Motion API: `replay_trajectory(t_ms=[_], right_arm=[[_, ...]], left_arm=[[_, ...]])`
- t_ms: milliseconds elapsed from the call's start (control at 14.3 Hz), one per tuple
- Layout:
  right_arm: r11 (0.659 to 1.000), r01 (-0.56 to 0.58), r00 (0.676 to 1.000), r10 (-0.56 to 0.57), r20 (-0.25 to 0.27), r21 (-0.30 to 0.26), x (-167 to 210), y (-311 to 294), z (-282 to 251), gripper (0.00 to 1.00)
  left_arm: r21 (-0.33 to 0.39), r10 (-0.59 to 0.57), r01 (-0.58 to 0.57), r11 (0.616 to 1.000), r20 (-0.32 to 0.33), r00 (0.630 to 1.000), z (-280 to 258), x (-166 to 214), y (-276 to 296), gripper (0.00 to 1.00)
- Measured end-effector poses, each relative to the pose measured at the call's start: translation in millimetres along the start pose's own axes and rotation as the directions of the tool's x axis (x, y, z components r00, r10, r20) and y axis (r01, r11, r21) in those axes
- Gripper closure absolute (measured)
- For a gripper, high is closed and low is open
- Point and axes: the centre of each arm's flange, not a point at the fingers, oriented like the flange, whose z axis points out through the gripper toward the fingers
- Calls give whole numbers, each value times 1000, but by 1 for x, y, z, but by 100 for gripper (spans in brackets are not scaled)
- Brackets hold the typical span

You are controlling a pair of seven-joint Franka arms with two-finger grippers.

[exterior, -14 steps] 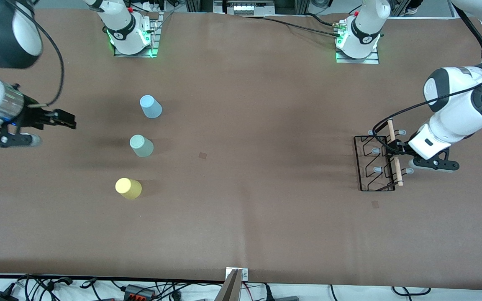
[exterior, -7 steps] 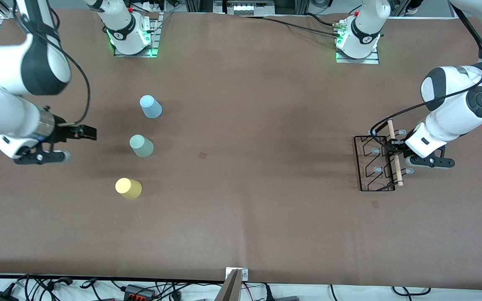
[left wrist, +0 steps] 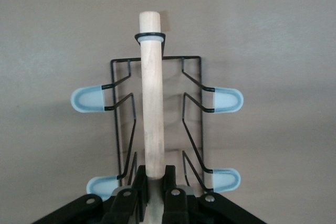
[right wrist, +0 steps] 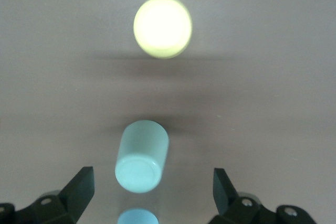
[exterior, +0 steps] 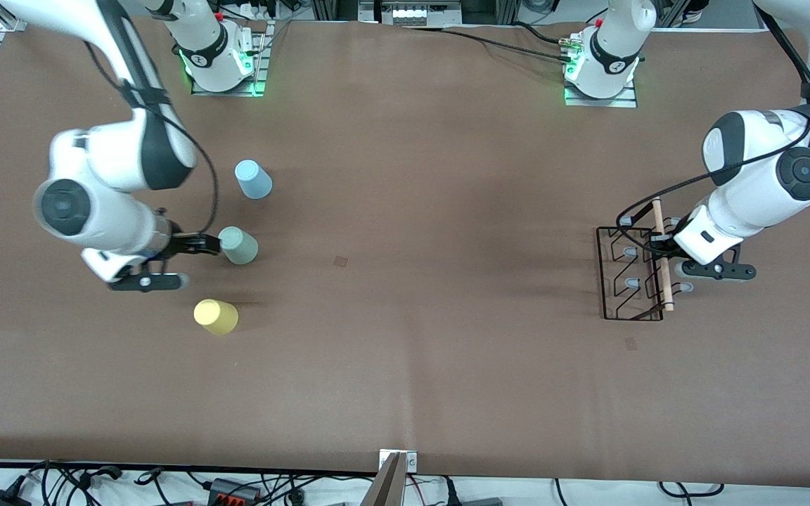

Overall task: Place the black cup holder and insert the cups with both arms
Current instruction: 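Slide the rack with the left gripper while the right gripper grasps the cup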

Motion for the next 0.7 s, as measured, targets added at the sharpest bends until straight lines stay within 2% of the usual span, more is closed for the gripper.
replay_trajectory(t_ms=[210, 421, 701], right_arm=[[999, -39, 999, 39, -1, -2, -17, -19, 47, 0], [997, -73, 997, 73, 26, 1, -22, -24, 68, 0], [993, -112, 992, 110, 64, 27, -27, -23, 81, 0]], left_arm=[[-19, 19, -18, 1000, 36, 999, -55, 17, 65, 85], [-49, 41, -41, 998, -1, 999, -105, 25, 152, 85], [-92, 64, -65, 994, -13, 998, -109, 25, 261, 85]])
